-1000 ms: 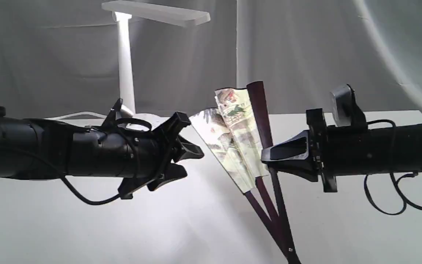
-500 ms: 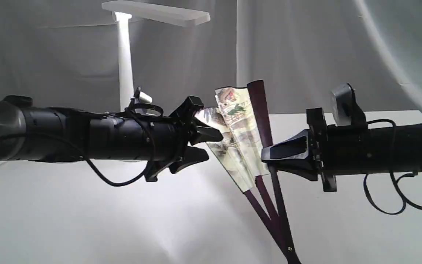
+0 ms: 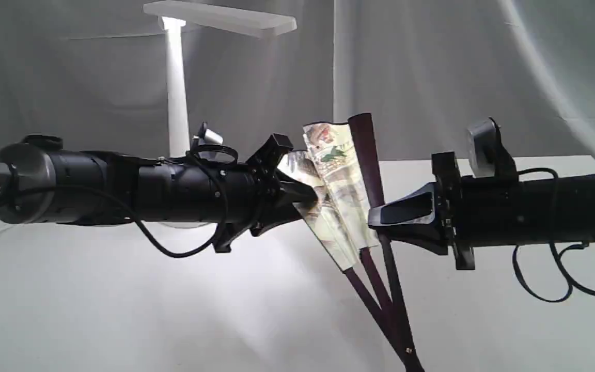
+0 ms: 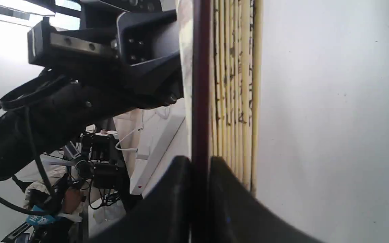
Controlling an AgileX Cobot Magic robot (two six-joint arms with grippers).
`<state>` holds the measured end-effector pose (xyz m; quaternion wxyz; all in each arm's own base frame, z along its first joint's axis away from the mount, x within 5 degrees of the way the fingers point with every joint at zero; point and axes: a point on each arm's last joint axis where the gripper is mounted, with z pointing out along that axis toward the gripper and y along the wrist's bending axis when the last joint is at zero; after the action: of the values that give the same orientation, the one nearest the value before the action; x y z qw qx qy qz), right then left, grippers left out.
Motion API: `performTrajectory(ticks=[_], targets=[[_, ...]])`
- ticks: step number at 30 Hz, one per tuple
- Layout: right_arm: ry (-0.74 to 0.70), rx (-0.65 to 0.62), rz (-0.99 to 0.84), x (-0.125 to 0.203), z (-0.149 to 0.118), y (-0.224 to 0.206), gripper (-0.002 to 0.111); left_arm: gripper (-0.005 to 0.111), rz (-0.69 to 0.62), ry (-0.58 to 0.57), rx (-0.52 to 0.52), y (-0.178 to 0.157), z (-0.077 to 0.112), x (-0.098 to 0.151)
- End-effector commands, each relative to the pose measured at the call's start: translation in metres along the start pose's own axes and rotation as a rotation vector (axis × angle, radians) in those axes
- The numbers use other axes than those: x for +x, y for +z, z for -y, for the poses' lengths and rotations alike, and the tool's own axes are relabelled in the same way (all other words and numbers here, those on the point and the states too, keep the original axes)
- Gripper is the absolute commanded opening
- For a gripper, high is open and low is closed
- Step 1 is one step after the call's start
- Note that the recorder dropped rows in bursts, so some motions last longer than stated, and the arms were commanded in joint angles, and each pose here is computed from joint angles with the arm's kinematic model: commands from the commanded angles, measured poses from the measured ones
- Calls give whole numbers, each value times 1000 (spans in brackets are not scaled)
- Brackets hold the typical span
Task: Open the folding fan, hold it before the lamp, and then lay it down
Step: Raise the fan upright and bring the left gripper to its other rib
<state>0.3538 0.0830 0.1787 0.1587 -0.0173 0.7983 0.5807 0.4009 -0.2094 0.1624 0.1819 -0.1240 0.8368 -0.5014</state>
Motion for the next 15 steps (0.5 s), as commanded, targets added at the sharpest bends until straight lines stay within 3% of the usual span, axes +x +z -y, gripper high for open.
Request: performTrajectory(ticks=[1,9,15], targets=[[-16,-23,16,-1,-6,-3,0,29,4,-20,2,0,0,-2],[-16,-23,16,-1,-6,-3,0,29,-2,-7,58,6,11,-11],[-18,-21,12,-1,-6,-3,0,29,-10,-15,57,10,8,-11]])
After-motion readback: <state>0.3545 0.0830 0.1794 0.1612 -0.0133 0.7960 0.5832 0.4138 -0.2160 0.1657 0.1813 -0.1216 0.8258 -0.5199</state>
